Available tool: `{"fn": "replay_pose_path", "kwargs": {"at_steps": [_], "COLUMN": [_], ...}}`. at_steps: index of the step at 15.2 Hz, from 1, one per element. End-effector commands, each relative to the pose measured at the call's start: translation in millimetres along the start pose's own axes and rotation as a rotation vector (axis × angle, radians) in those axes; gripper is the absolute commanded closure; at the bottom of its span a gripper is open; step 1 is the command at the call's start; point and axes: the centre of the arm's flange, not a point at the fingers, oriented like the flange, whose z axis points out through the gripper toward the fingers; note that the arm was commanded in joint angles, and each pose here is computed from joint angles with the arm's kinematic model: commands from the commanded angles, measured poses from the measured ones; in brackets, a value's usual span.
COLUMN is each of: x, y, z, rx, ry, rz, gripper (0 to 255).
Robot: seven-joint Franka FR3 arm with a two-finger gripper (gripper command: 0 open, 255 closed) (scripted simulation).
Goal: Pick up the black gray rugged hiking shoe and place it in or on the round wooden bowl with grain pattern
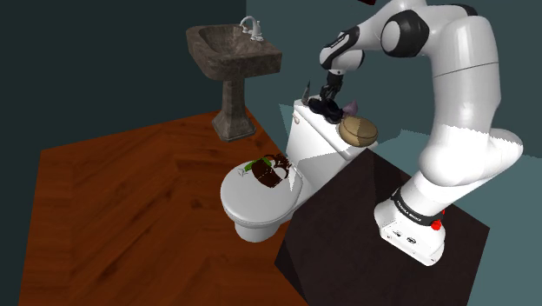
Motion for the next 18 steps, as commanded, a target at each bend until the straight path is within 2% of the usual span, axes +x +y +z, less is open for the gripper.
{"fn": "replay_pose_path", "kwargs": {"at_steps": [1,18], "x": [0.4,-2.0], "y": [-0.1,0.7], "z": [-11.4,-101.1], "rx": [-0.001,-0.001], "ry": [0.001,0.001], "rz": [0.0,0.0], "gripper": [255,255]}}
